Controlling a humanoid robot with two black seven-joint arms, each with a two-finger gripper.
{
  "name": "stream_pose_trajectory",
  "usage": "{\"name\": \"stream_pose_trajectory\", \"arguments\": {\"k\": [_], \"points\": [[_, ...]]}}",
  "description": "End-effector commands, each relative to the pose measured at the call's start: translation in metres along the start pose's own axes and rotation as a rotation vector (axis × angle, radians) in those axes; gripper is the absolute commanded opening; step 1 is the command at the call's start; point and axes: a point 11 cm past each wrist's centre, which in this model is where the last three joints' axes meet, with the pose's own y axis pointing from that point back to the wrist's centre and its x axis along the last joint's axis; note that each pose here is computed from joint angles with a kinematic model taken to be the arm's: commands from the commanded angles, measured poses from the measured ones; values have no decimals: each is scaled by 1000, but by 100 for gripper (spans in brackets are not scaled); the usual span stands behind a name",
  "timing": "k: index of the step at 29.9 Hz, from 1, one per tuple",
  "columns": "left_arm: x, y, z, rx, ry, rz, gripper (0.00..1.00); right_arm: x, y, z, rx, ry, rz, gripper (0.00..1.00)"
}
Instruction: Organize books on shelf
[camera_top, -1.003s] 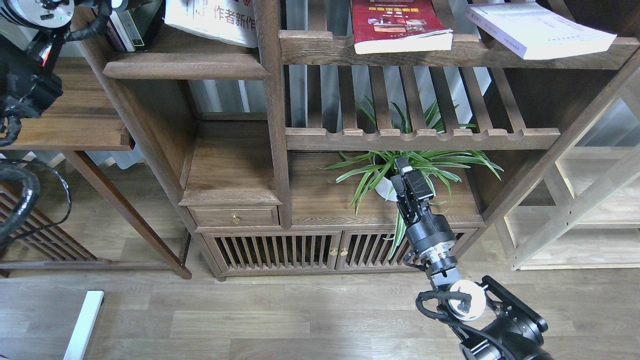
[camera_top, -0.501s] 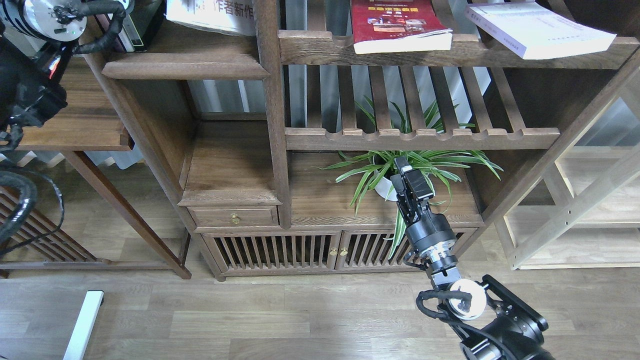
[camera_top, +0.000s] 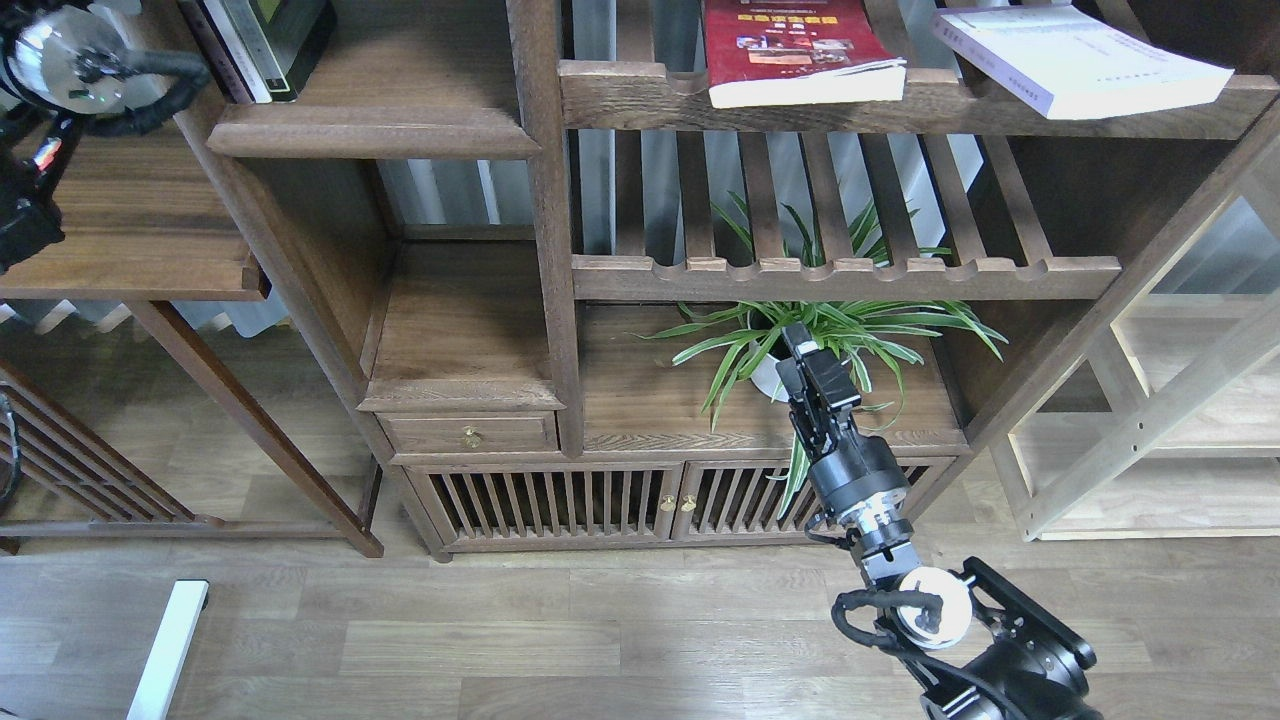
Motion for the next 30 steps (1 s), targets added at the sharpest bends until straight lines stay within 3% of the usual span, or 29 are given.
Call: {"name": "stream_pose_trajectory", "arguments": {"k": [1, 17, 25, 30], "points": [[-2, 1, -5, -33, -42, 3, 2, 3, 3, 0, 1, -1, 8, 74], [-38, 1, -33, -146, -91, 19, 3, 5, 8, -1, 5, -4, 15, 74], [-30, 11, -63, -100, -192, 121, 9, 7, 12, -10, 9, 14, 22, 74], [-28, 21, -85, -59, -187, 137, 5, 13, 20, -11, 10, 18, 42, 74]]}}
